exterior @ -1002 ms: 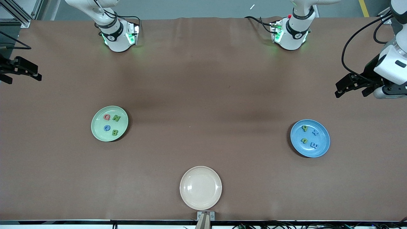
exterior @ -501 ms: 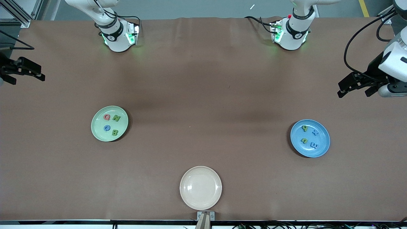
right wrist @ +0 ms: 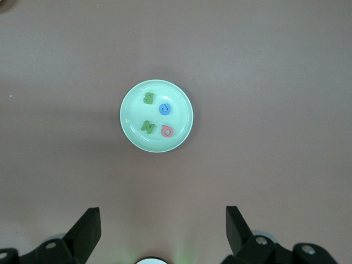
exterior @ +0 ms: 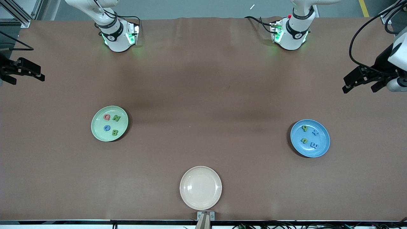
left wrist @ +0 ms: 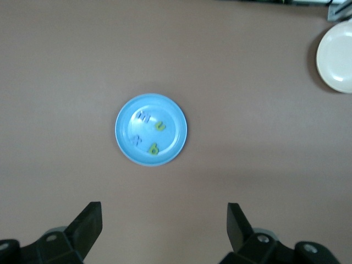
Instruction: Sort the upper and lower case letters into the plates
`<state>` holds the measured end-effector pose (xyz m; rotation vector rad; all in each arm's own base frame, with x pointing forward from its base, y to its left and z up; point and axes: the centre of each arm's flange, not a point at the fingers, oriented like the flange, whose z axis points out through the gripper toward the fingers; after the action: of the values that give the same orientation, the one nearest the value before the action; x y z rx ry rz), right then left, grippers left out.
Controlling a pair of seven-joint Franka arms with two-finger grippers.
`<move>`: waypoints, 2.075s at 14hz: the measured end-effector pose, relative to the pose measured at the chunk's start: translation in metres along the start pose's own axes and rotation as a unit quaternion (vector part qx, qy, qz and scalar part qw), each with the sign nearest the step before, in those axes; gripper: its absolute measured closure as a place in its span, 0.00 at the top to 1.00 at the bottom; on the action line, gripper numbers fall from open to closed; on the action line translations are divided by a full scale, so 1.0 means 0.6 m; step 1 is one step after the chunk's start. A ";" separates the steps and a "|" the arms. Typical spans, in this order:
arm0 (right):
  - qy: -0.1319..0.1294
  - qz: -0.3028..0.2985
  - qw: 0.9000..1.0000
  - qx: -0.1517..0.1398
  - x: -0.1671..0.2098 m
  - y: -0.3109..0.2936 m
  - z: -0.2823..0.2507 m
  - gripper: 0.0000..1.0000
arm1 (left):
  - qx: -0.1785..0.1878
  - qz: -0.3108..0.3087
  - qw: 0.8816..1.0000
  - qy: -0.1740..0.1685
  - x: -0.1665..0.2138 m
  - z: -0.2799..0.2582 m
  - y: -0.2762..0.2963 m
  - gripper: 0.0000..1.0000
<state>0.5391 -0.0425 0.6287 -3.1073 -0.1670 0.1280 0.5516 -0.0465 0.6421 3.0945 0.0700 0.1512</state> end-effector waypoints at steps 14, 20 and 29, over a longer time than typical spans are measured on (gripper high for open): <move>0.006 0.001 1.000 0.001 -0.019 0.001 0.016 1.00 | 0.004 -0.008 0.999 -0.033 -0.007 0.004 -0.018 1.00; 0.009 0.001 1.000 0.001 -0.021 0.000 0.012 1.00 | 0.003 -0.008 1.000 -0.025 -0.004 0.001 -0.018 1.00; 0.011 -0.002 1.000 0.001 -0.021 -0.004 0.011 1.00 | 0.002 0.031 0.999 -0.022 -0.003 0.000 -0.018 1.00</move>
<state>0.5260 -0.0412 0.6230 -3.1048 -0.1728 0.0944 0.5493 -0.0356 0.6413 3.1030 -0.0287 0.0861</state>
